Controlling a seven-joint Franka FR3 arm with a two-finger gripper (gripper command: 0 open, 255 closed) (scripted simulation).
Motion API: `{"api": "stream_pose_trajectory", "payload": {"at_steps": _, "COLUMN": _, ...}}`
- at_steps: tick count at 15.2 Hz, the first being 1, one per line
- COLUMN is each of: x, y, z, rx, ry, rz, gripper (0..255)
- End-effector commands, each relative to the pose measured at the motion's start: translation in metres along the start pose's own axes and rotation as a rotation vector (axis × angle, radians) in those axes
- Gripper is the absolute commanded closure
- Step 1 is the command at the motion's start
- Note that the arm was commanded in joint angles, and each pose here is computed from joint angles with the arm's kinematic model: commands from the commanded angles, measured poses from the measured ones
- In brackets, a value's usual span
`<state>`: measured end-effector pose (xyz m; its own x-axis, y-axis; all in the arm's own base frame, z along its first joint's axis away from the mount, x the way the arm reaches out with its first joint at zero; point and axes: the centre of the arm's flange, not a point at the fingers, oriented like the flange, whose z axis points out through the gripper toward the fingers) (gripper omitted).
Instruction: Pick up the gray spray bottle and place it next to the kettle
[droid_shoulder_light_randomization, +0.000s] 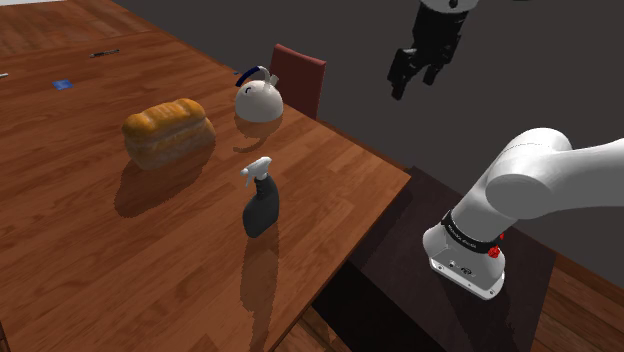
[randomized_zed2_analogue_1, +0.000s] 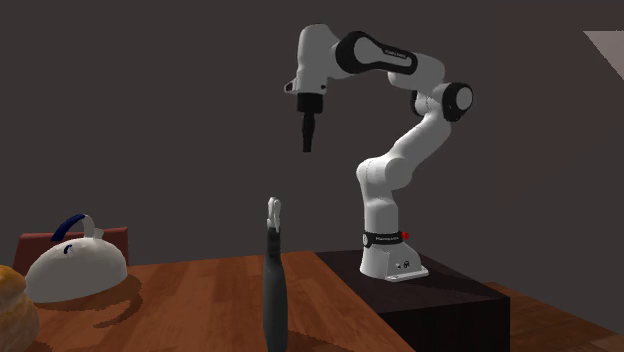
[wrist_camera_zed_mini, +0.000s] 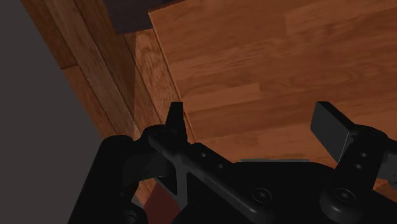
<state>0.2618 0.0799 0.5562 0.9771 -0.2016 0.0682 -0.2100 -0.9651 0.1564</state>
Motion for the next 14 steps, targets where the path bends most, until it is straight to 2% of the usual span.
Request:
{"api": "stream_pose_trajectory", "payload": {"at_steps": 1, "x": -0.017, "y": -0.024, "z": 0.006, "rx": -0.015, "ry": 0.018, "rz": 0.079, "gripper": 0}}
{"api": "stream_pose_trajectory", "payload": {"at_steps": 8, "x": -0.057, "y": -0.117, "z": 0.029, "rx": -0.065, "ry": 0.080, "rz": 0.331, "gripper": 0}}
{"api": "stream_pose_trajectory", "payload": {"at_steps": 14, "x": -0.071, "y": -0.201, "z": 0.055, "rx": -0.109, "ry": 0.133, "rz": 0.547, "gripper": 0}}
